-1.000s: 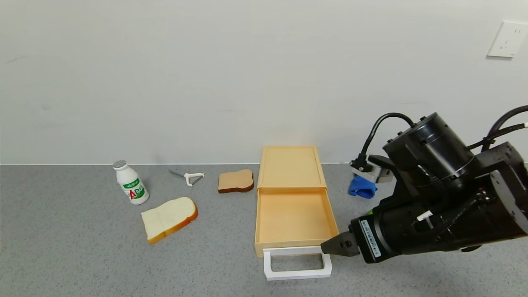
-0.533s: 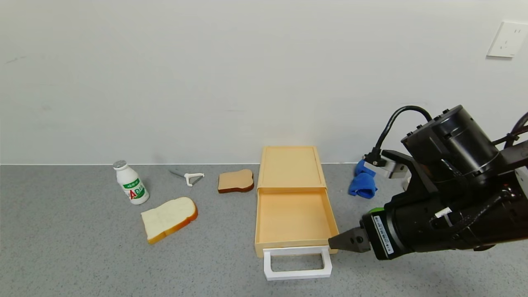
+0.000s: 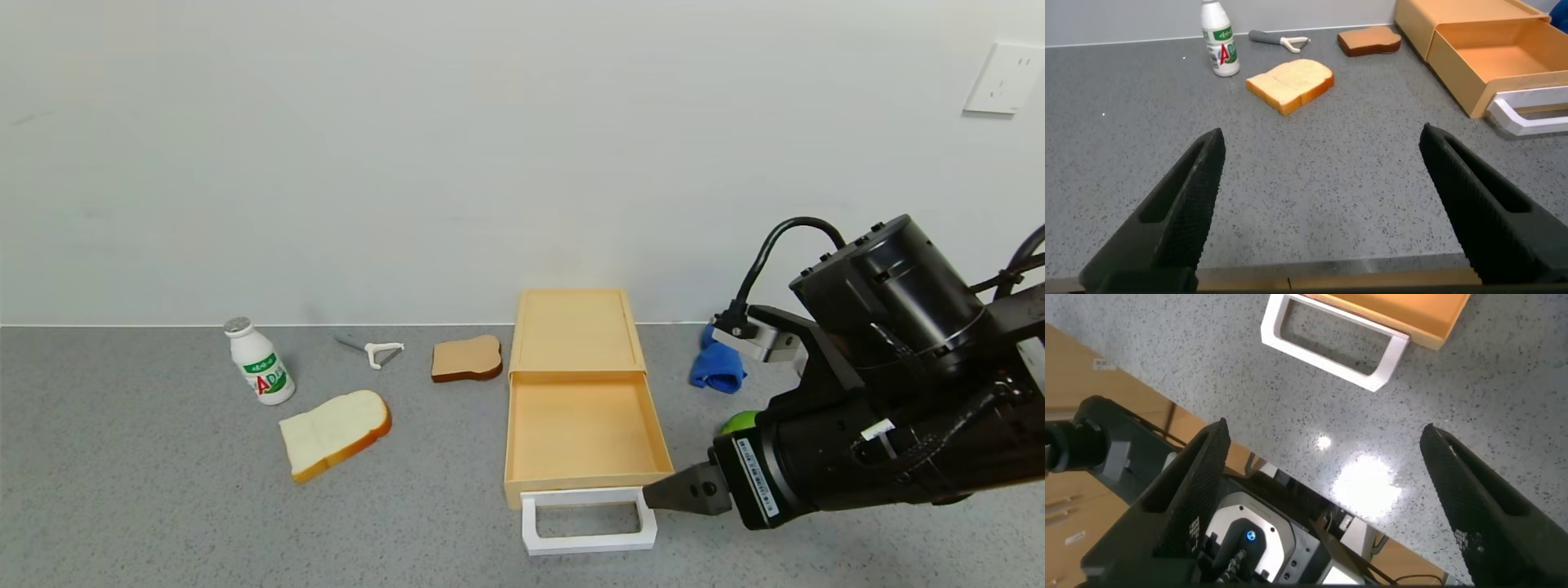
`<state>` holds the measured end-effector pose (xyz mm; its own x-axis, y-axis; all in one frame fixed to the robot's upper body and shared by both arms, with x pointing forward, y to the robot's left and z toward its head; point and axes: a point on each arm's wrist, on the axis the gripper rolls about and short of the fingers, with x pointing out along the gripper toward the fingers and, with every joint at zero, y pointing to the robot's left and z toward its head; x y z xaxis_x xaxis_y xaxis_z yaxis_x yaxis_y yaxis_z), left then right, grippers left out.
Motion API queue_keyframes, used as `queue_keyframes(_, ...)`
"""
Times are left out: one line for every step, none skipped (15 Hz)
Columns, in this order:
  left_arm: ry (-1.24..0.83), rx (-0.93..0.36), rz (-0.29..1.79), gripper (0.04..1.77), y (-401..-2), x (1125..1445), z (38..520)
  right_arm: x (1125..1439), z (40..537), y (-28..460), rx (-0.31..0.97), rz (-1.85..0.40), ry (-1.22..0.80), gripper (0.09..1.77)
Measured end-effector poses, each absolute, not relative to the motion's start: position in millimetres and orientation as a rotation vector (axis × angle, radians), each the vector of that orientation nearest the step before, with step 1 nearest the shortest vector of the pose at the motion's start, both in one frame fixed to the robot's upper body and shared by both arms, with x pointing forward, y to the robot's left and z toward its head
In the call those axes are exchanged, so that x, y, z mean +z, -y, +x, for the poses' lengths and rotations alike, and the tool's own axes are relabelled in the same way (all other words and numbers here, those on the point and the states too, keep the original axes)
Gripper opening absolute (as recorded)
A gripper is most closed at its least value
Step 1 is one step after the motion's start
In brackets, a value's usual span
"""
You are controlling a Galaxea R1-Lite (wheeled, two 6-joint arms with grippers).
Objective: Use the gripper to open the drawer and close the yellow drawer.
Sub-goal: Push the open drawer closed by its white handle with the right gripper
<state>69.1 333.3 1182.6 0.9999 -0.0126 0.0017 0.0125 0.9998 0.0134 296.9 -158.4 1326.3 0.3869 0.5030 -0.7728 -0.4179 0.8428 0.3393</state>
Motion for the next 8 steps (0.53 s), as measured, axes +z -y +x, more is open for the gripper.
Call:
queue_keyframes(0.002,-0.013,0.014,1.72,-333,1183,69,1326,298,159,0.587,0.09,-1.013,1.71)
queue_keyframes(0.002,-0.013,0.013,1.72,-333,1183,69,1326,298,160,0.589,0.088,-1.013,1.71)
queue_keyframes(0.002,-0.013,0.013,1.72,-333,1183,69,1326,299,160,0.601,0.09,-1.018,1.71)
queue_keyframes(0.002,-0.013,0.013,1.72,-333,1183,69,1325,298,160,0.612,0.09,-1.025,1.71)
queue_keyframes(0.002,-0.013,0.014,1.72,-333,1183,69,1323,299,157,0.615,0.083,-1.032,1.71)
queue_keyframes(0.002,-0.012,0.014,1.72,-333,1183,69,1319,300,153,0.613,0.072,-1.041,1.71)
queue_keyframes(0.002,-0.012,0.013,1.72,-333,1183,69,1315,301,147,0.602,0.055,-1.049,1.71)
queue_keyframes(0.002,-0.013,0.013,1.72,-333,1183,69,1310,303,139,0.583,0.039,-1.058,1.71)
